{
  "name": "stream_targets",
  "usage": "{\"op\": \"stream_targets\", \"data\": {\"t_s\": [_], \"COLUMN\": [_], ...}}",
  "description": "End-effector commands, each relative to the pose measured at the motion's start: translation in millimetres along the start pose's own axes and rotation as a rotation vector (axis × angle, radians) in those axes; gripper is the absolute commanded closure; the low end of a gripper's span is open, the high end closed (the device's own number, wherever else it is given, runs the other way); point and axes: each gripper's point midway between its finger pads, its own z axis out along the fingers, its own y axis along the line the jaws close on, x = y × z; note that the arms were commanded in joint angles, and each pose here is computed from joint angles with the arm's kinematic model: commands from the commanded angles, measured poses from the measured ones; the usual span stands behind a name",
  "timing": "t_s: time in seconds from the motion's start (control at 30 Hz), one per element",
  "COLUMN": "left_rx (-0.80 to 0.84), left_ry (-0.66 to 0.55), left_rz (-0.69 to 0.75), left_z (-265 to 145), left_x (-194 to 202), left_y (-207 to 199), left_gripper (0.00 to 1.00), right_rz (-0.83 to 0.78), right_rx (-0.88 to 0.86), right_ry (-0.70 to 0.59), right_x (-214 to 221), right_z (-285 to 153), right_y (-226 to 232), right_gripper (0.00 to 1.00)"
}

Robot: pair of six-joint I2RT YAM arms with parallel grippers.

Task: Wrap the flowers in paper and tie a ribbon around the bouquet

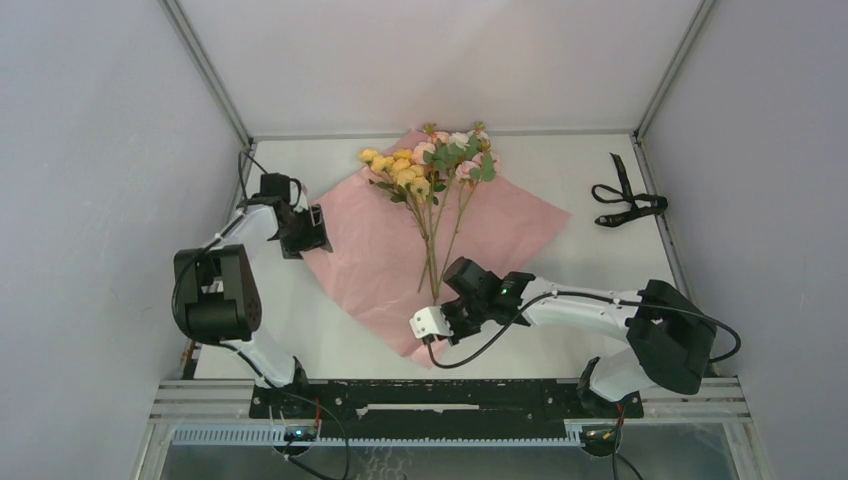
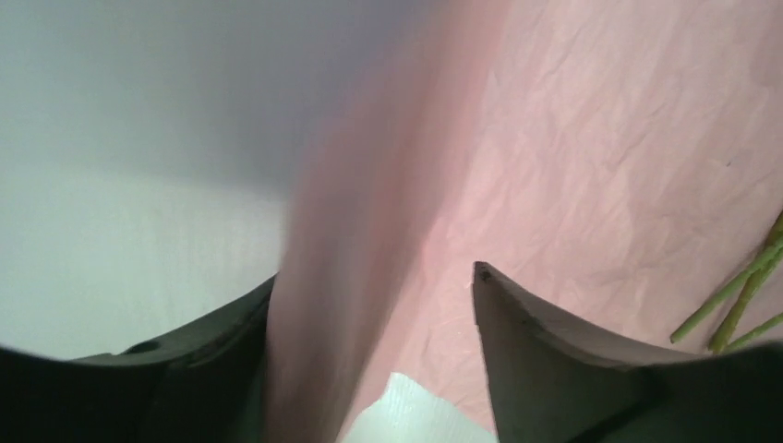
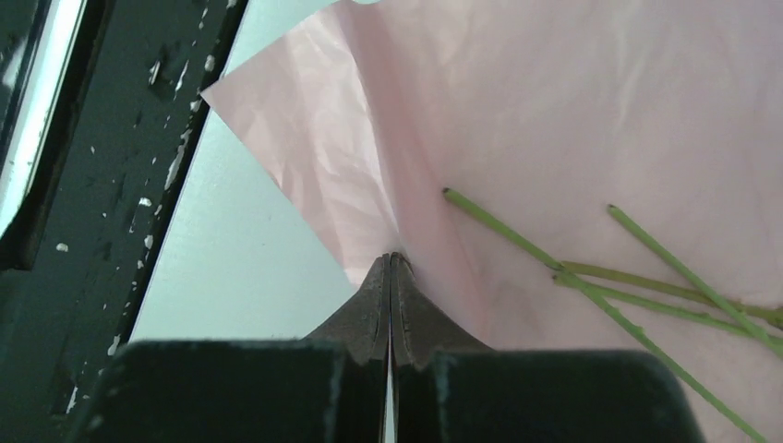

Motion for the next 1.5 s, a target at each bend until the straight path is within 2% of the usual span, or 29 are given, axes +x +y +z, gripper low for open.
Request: {"op": "stream_targets", "data": {"t_s": [0.0, 0.07, 0.17, 0.27, 0.37, 0.47, 0.6, 0.7, 0.8, 0.9, 0.97, 1.03, 1.17, 1.3, 1.47], "left_rx": [-0.048, -0.016, 0.119, 0.331, 0.463, 0.575, 0.642, 0.614, 0.538, 0.457, 0.41, 0.376, 0.322, 0.326, 0.276], "left_ry": [-0.299, -0.371, -0.39, -0.243, -0.108, 0.008, 0.096, 0.123, 0.125, 0.092, 0.054, -0.013, -0.17, -0.163, -0.178], "left_rz": [0.196, 0.296, 0.529, 0.75, 0.903, 1.072, 1.232, 1.399, 1.574, 1.73, 1.827, 1.918, 2.068, 2.155, 2.146], "left_z": [-78.6, -100.1, -117.6, -114.7, -105.0, -99.6, -92.8, -84.9, -70.7, -53.9, -43.5, -33.4, -12.6, -1.0, 5.1], "left_x": [-65.3, -68.9, -45.9, 11.7, 69.1, 123.1, 169.0, 194.6, 211.0, 219.0, 222.2, 221.3, 217.5, 225.5, 219.7], "left_y": [-6.7, -17.9, -59.1, -108.9, -137.0, -154.7, -162.9, -163.4, -157.0, -152.9, -152.3, -156.0, -163.4, -155.0, -156.5], "left_gripper": [0.26, 0.23, 0.23, 0.25, 0.27, 0.26, 0.23, 0.22, 0.2, 0.17, 0.15, 0.13, 0.11, 0.1, 0.15], "right_rz": [0.078, 0.14, 0.237, 0.346, 0.467, 0.597, 0.757, 0.879, 1.113, 1.398, 1.53, 1.562, 1.547, 1.55, 1.531], "right_rx": [0.041, 0.048, 0.068, 0.094, 0.111, 0.117, 0.133, 0.18, 0.232, 0.244, 0.252, 0.253, 0.242, 0.265, 0.276], "right_ry": [-0.157, -0.192, -0.253, -0.333, -0.378, -0.392, -0.379, -0.373, -0.399, -0.407, -0.374, -0.338, -0.363, -0.354, -0.274], "right_x": [-24.7, -24.6, -24.5, -25.6, -20.1, -11.2, 3.5, 11.8, 18.2, 31.7, 42.9, 46.6, 37.1, 36.7, 40.3], "right_z": [-13.5, -16.5, -22.4, -32.7, -39.4, -40.2, -40.3, -44.8, -57.2, -69.5, -71.6, -70.1, -73.4, -77.3, -71.6], "right_y": [-16.4, -22.3, -35.2, -51.5, -63.6, -70.6, -75.7, -83.4, -93.2, -91.7, -85.3, -77.7, -74.8, -73.2, -59.3], "right_gripper": [1.0, 1.0, 1.0, 1.0, 1.0, 1.0, 1.0, 1.0, 1.0, 0.93, 0.89, 0.87, 0.83, 0.82, 0.81]}}
